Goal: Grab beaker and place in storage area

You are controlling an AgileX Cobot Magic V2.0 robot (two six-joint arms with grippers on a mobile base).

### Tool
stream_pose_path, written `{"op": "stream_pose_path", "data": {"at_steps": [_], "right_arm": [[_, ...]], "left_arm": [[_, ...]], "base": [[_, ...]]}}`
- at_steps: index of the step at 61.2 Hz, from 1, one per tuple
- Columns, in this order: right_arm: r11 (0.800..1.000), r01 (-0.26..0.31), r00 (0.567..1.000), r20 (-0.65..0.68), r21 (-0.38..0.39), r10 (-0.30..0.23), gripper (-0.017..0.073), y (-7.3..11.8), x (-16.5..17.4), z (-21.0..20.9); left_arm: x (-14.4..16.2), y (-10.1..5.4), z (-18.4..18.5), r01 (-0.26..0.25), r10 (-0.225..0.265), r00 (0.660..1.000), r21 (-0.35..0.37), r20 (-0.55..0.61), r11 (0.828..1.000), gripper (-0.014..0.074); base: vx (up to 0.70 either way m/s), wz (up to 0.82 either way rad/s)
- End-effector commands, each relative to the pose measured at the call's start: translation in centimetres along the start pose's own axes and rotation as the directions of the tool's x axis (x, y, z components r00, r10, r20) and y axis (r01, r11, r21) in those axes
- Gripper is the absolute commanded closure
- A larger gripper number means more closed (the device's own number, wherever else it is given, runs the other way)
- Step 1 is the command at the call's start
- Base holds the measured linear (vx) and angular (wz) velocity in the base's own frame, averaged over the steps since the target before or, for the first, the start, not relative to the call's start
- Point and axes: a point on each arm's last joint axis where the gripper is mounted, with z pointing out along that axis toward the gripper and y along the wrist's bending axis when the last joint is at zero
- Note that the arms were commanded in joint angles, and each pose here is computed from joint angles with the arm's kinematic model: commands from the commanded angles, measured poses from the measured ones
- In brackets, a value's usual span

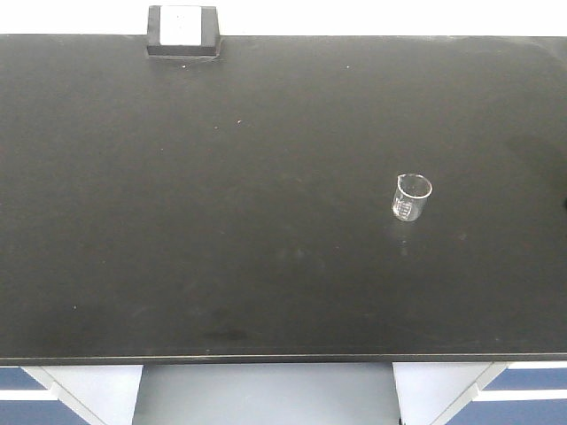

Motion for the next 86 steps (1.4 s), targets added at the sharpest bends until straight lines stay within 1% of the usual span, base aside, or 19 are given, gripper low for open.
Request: {"op": "stream_pose_path", "data": {"at_steps": [1, 5, 9, 14, 18, 19, 22, 26, 27, 31, 32, 33, 36, 39, 44, 46, 49, 53, 86], "right_arm": [[0.997, 0.067, 0.996, -0.059, -0.027, -0.068, 0.0559, 0.3, -0.2, -0.1], [0.992, 0.109, 0.988, -0.105, -0.070, -0.116, 0.0559, 0.6, 0.3, -0.2], [0.983, 0.147, 0.982, -0.101, -0.113, -0.159, 0.0559, 0.9, 0.3, -0.3], [0.978, 0.164, 0.984, -0.044, -0.128, -0.171, 0.0559, 1.1, -0.1, -1.1], [0.980, 0.169, 0.985, 0.002, -0.110, -0.170, 0.0559, 1.0, -0.1, -1.8], [0.981, 0.165, 0.986, 0.009, -0.105, -0.165, 0.0559, 0.9, 0.0, -2.0], [0.988, 0.130, 0.991, 0.031, -0.086, -0.128, 0.0559, 0.7, 0.5, -2.6], [0.996, 0.060, 0.997, 0.042, -0.059, -0.058, 0.0559, 0.4, 2.0, -3.1], [0.998, 0.035, 0.999, 0.043, -0.052, -0.033, 0.0559, 0.3, 2.7, -3.3], [0.999, -0.026, 0.999, 0.040, -0.036, 0.028, 0.0559, -0.1, 5.0, -3.8], [0.999, -0.022, 0.999, 0.044, -0.031, 0.024, 0.0559, -0.2, 5.4, -3.9], [0.999, -0.045, 0.997, 0.055, -0.031, 0.047, 0.0559, -0.2, 5.8, -4.2], [0.998, -0.065, 0.995, 0.071, -0.025, 0.067, 0.0559, -0.4, 7.3, -4.6], [0.997, -0.070, 0.994, 0.086, -0.024, 0.072, 0.0559, -0.5, 8.6, -4.9], [0.998, -0.061, 0.990, 0.124, -0.025, 0.063, 0.0559, -0.7, 10.8, -5.4], [0.999, -0.044, 0.990, 0.136, -0.028, 0.047, 0.0559, -0.7, 10.9, -5.7], [1.000, 0.002, 0.991, 0.134, -0.021, 0.001, 0.0559, -0.7, 11.0, -6.0], [1.000, 0.026, 0.992, 0.121, -0.016, -0.024, 0.0559, -0.7, 11.1, -5.9], [1.000, 0.021, 0.992, 0.126, -0.017, -0.019, 0.0559, -0.7, 11.1, -5.9]], "left_arm": [[-0.1, -0.2, 0.0, 0.009, -0.012, 0.997, 0.030, 0.075, 1.000, 0.0602], [-0.1, -0.2, 0.0, 0.009, -0.012, 0.997, 0.030, 0.075, 1.000, 0.0602], [-0.1, -0.2, 0.0, 0.009, -0.012, 0.997, 0.030, 0.075, 1.000, 0.0602], [-0.1, -0.2, 0.0, 0.009, -0.012, 0.997, 0.030, 0.075, 1.000, 0.0602], [-0.1, -0.2, 0.0, 0.009, -0.012, 0.997, 0.030, 0.075, 1.000, 0.0602], [-0.1, -0.2, 0.0, 0.009, -0.012, 0.997, 0.030, 0.075, 1.000, 0.0602], [-0.1, -0.2, 0.0, 0.009, -0.012, 0.997, 0.030, 0.075, 1.000, 0.0602], [-0.1, -0.2, 0.0, 0.009, -0.012, 0.997, 0.030, 0.075, 1.000, 0.0602], [-0.1, -0.2, 0.0, 0.009, -0.012, 0.997, 0.030, 0.075, 1.000, 0.0602], [-0.1, -0.2, 0.0, 0.009, -0.012, 0.997, 0.030, 0.075, 1.000, 0.0602], [-0.1, -0.2, 0.0, 0.009, -0.012, 0.997, 0.030, 0.075, 1.000, 0.0602], [-0.1, -0.2, 0.0, 0.009, -0.012, 0.997, 0.030, 0.075, 1.000, 0.0602], [-0.1, -0.2, 0.0, 0.009, -0.012, 0.997, 0.030, 0.075, 1.000, 0.0602], [-0.1, -0.2, 0.0, 0.009, -0.012, 0.997, 0.030, 0.075, 1.000, 0.0602], [-0.1, -0.2, 0.0, 0.009, -0.012, 0.997, 0.030, 0.075, 1.000, 0.0602], [-0.1, -0.2, 0.0, 0.009, -0.012, 0.997, 0.030, 0.075, 1.000, 0.0602], [-0.1, -0.2, 0.0, 0.009, -0.012, 0.997, 0.030, 0.075, 1.000, 0.0602], [-0.1, -0.2, 0.0, 0.009, -0.012, 0.997, 0.030, 0.075, 1.000, 0.0602], [-0.1, -0.2, 0.0, 0.009, -0.012, 0.997, 0.030, 0.076, 1.000, 0.0602]], "base": [[0.00, 0.00], [0.00, 0.00], [0.00, 0.00], [0.00, 0.00], [0.00, 0.00], [0.00, 0.00], [0.00, 0.00], [0.00, 0.00], [0.00, 0.00], [0.00, 0.00], [0.00, 0.00], [0.00, 0.00], [0.00, 0.00], [0.00, 0.00], [0.00, 0.00], [0.00, 0.00], [0.00, 0.00], [0.00, 0.00], [0.00, 0.00]]}}
